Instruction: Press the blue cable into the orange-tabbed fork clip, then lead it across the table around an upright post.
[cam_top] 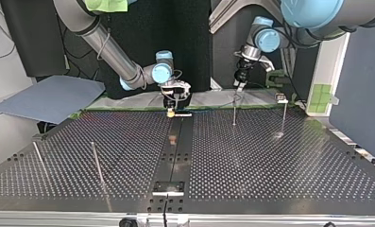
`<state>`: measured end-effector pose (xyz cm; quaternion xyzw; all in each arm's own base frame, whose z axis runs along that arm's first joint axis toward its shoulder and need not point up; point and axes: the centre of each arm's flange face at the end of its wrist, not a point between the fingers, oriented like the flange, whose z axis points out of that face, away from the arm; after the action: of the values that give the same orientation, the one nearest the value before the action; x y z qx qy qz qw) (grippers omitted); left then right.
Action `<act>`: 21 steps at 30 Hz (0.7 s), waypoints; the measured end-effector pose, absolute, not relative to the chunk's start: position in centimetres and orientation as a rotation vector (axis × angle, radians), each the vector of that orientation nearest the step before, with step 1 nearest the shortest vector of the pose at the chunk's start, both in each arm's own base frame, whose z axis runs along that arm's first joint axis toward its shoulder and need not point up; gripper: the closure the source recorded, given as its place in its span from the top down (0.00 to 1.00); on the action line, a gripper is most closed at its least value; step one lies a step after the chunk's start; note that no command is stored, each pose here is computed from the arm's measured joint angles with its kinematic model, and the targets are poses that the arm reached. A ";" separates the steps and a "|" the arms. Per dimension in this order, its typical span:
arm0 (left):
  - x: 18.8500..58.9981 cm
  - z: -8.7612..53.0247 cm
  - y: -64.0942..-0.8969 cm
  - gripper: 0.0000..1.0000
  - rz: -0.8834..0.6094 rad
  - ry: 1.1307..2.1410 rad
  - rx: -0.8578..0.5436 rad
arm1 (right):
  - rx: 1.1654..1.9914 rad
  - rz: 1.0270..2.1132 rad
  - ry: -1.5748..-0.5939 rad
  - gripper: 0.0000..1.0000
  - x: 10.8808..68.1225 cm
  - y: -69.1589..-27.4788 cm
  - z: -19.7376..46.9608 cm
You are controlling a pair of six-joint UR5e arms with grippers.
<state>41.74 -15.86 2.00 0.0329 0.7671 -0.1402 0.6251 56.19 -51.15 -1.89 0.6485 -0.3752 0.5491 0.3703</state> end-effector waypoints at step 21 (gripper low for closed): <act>41.6 1.9 -15.2 1.00 -0.222 1.771 -0.014 | 1.667 1.405 -0.965 0.00 56.0 -51.3 -2.1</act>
<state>41.64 -15.22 1.87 -0.0063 0.7726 -0.0969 0.6274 56.02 -51.25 -2.10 0.6496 -0.3760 0.5475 0.3699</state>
